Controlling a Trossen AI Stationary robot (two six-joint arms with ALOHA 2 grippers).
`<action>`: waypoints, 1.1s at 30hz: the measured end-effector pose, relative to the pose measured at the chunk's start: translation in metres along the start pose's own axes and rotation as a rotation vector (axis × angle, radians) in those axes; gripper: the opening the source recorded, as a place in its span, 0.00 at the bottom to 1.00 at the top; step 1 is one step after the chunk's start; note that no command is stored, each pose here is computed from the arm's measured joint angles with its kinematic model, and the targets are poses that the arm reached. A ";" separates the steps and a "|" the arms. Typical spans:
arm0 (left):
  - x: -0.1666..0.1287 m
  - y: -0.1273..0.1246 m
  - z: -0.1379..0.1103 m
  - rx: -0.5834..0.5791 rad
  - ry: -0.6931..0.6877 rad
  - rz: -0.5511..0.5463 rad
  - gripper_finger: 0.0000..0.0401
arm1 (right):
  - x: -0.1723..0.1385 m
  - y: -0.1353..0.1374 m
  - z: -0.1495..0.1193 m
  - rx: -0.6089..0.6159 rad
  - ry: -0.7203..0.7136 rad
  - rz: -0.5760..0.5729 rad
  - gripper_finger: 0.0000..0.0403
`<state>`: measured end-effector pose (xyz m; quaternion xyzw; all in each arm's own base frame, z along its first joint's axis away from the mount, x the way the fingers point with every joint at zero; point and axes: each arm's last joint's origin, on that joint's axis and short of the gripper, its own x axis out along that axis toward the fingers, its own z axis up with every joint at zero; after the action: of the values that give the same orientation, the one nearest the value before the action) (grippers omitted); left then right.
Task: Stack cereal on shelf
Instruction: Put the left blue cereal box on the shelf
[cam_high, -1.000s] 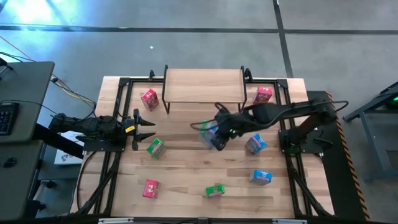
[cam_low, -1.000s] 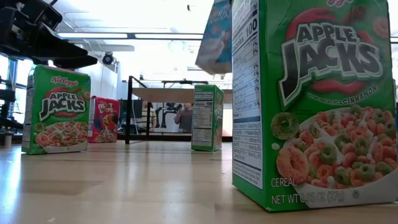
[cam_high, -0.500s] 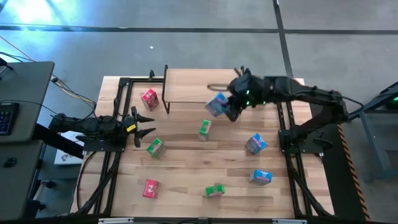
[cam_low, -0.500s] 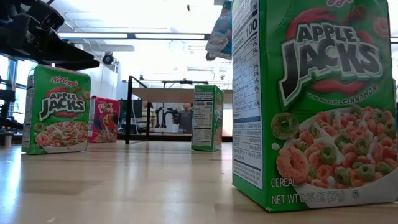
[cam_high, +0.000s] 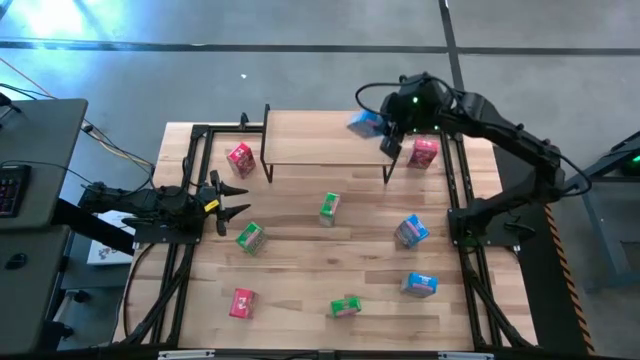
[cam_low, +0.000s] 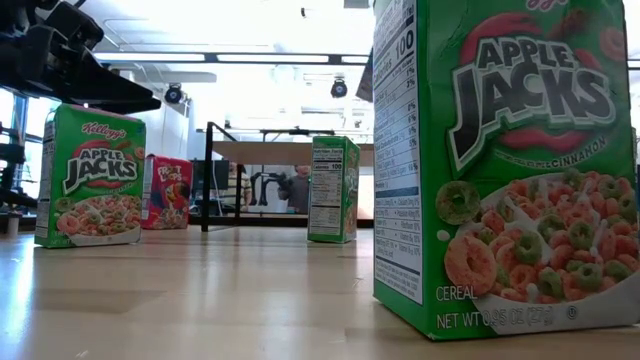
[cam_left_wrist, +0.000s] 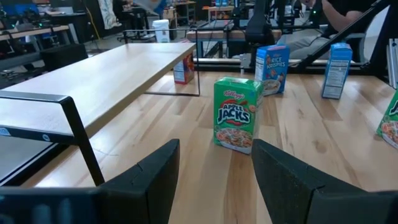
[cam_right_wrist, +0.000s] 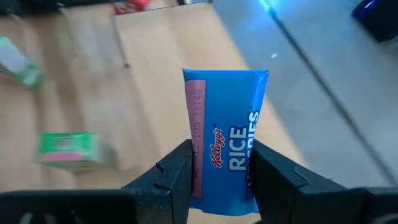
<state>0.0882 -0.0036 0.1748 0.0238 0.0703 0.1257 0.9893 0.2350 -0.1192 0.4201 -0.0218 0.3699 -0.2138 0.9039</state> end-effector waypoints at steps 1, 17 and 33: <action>0.000 0.000 0.000 0.000 0.001 0.000 0.47 | 0.000 -0.005 0.000 -0.021 -0.003 -0.015 0.32; 0.000 0.000 0.000 0.000 0.002 -0.001 0.47 | -0.002 -0.056 -0.001 -0.246 -0.055 -0.204 0.32; 0.000 0.000 0.000 0.001 0.002 -0.001 0.47 | -0.021 -0.082 0.032 -0.347 -0.004 -0.195 0.32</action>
<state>0.0882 -0.0036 0.1746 0.0239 0.0715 0.1251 0.9893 0.2127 -0.1894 0.4729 -0.2137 0.3955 -0.2332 0.8623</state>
